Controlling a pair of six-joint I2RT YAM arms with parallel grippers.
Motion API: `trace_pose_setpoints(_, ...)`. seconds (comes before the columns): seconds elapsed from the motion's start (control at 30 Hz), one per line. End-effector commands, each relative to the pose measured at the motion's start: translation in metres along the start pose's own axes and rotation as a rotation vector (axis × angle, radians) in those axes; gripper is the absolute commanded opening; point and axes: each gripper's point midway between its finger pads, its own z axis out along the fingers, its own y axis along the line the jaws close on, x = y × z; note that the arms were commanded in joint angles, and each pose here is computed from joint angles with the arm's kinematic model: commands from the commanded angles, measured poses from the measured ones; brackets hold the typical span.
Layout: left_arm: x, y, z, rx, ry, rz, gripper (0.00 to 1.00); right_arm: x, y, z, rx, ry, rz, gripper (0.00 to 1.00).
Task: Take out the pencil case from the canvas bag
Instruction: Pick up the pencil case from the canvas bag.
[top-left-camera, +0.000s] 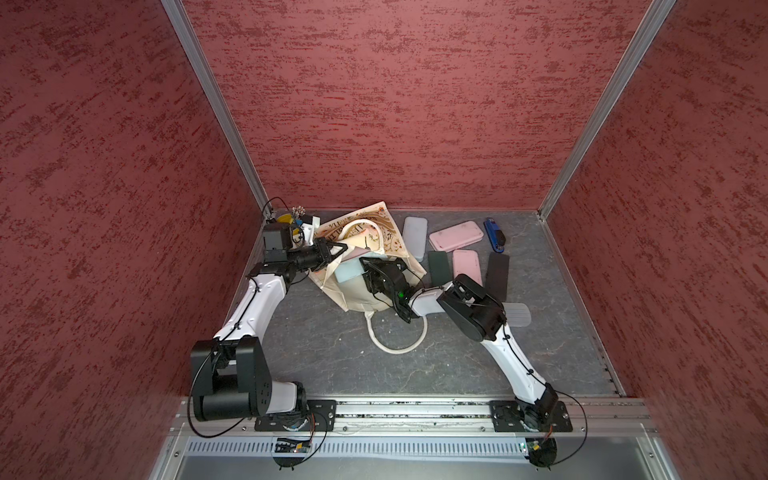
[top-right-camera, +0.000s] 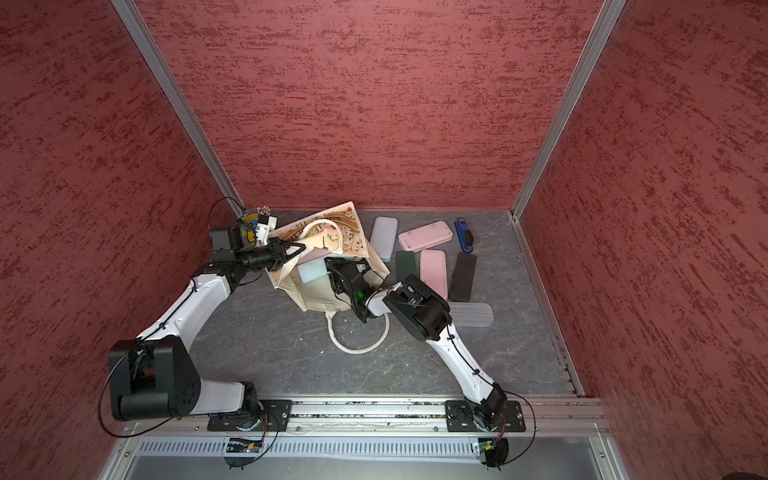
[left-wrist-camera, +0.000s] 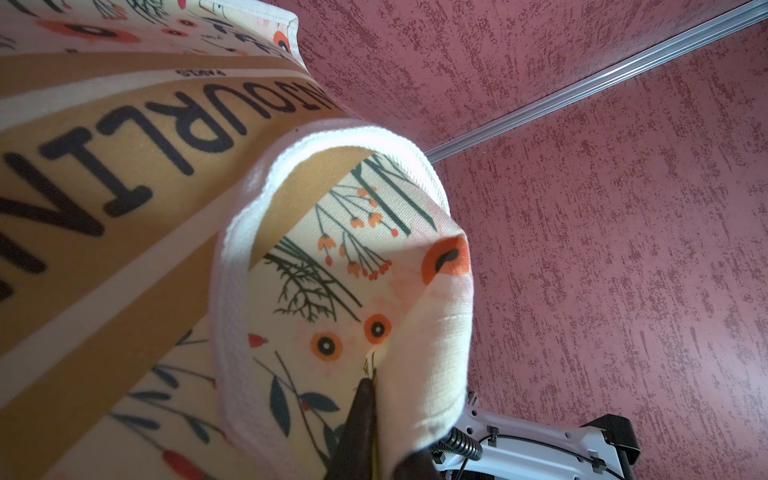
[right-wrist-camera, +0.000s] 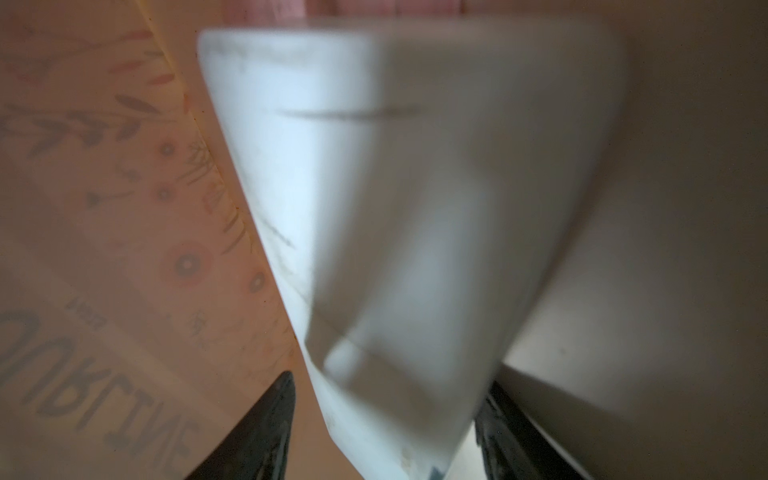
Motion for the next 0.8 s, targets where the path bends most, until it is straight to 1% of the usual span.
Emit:
trace_pose_setpoints(0.0,0.007,0.002,0.003,0.01,0.026,-0.027,0.03,-0.023,-0.012,-0.002,0.001,-0.067,-0.037,0.67)
trace_pose_setpoints(0.3,0.006,0.003,0.003,0.008,0.026,-0.027,0.03,-0.023,0.033,-0.015,-0.122,-0.097,-0.139,0.65)
trace_pose_setpoints(0.77,0.007,0.003,0.003,0.006,0.027,-0.031,0.03,-0.019,0.062,-0.025,-0.228,-0.092,-0.139,0.62)
